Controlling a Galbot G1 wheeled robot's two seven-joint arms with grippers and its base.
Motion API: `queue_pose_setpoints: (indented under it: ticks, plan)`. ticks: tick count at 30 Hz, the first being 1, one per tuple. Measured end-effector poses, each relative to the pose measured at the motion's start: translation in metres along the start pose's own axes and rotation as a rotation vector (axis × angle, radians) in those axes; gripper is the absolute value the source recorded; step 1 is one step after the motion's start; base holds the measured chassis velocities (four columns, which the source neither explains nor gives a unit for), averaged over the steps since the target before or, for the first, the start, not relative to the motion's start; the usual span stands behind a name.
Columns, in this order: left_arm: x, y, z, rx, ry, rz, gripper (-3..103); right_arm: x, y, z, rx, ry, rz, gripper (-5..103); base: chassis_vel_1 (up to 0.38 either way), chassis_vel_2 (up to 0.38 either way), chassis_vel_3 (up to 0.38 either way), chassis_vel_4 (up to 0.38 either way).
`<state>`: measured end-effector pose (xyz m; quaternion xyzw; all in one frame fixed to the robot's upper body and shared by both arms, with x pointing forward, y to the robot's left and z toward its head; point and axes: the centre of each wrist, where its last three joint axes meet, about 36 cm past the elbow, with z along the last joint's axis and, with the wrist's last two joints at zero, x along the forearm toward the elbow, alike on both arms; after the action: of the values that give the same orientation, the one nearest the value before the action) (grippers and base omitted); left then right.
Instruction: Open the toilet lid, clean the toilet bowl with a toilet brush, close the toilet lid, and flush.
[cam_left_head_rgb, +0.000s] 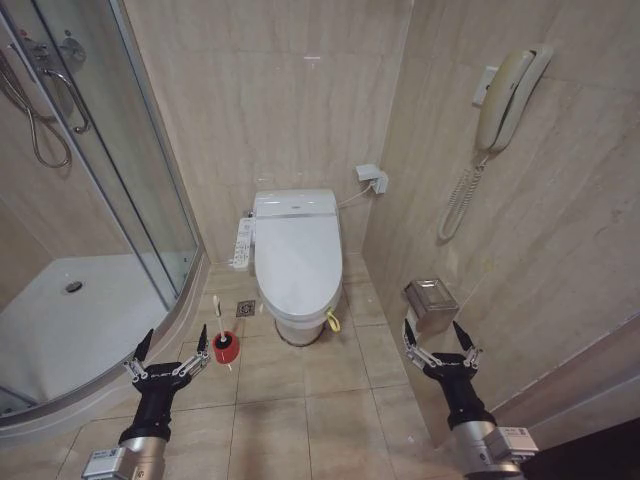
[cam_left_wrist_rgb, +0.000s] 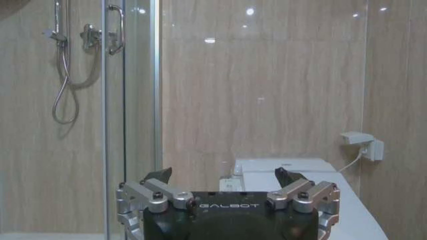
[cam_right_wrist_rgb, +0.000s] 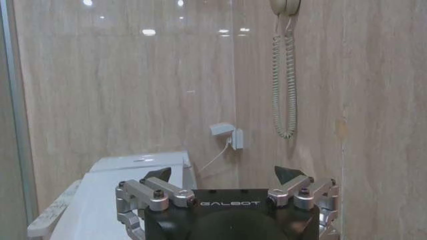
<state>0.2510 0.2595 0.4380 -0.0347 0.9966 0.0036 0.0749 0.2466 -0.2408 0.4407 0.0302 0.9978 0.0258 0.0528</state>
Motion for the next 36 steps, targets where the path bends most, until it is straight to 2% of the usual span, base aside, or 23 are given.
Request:
queue_pose_setpoints:
  ticks: [24,36]
  plan:
    - [0.000,0.000,0.000,0.000,0.000,0.000,100,-0.005,-0.003,0.004,-0.011,-0.002,-0.006,100,-0.009,0.009,0.006,-0.007]
    - [0.000,0.000,0.000,0.000,0.000,0.000,100,-0.012,-0.005,0.014,-0.018,0.000,-0.002,100,-0.175,0.183,0.176,-0.179]
